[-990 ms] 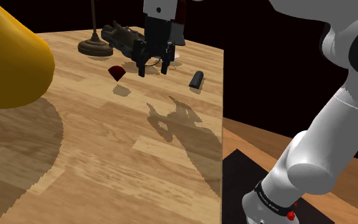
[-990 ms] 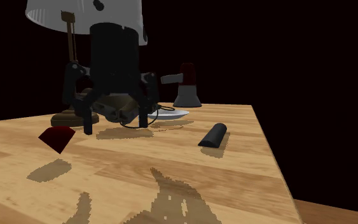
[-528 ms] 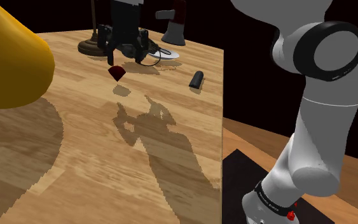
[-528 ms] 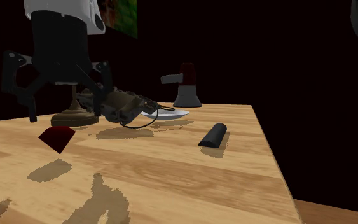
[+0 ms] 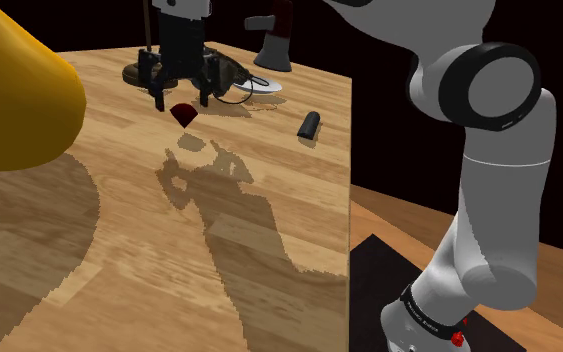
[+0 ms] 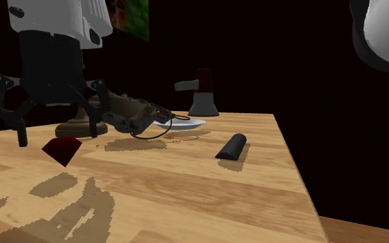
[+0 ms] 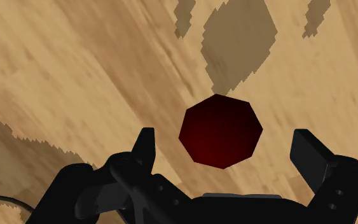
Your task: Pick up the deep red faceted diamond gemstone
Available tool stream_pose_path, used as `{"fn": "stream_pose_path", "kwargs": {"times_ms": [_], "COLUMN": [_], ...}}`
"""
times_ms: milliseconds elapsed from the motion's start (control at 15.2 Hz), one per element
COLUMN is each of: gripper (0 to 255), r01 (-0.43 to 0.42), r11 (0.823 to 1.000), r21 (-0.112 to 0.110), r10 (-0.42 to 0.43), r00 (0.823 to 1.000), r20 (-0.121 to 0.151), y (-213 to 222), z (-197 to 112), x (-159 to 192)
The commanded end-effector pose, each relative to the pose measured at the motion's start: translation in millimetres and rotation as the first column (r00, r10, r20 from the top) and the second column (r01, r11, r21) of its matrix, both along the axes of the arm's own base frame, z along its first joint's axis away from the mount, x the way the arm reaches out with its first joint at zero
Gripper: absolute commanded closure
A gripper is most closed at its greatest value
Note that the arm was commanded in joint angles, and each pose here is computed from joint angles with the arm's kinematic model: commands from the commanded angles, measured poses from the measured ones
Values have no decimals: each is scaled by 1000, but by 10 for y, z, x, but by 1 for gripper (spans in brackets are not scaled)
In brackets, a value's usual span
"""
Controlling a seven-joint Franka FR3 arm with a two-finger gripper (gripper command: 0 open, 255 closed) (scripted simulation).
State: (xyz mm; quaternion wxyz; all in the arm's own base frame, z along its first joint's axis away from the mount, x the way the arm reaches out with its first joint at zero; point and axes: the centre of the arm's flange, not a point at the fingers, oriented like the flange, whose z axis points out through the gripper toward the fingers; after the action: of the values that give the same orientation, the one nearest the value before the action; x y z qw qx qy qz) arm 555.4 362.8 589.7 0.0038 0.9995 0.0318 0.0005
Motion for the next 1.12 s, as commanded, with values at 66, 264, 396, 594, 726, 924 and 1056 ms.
{"fn": "stream_pose_path", "kwargs": {"times_ms": [66,264,396,594,726,924,1056], "gripper": [0,255,255,255,255,255,255], "r01": [0,0,0,0,0,0,0], "r11": [1000,1000,1000,1000,1000,1000,1000], "r21": [0,0,0,0,0,0,0], "r10": [0,0,0,0,0,0,0], "r00": [1000,1000,1000,1000,1000,1000,1000], "r20": [0,0,0,0,0,0,0], "y": [-8,-16,-13,-12,-12,-8,-8], "z": [-139,-143,-142,-141,-140,-34,72], "x": [1,-5,-8,-9,-9,1,1]}}
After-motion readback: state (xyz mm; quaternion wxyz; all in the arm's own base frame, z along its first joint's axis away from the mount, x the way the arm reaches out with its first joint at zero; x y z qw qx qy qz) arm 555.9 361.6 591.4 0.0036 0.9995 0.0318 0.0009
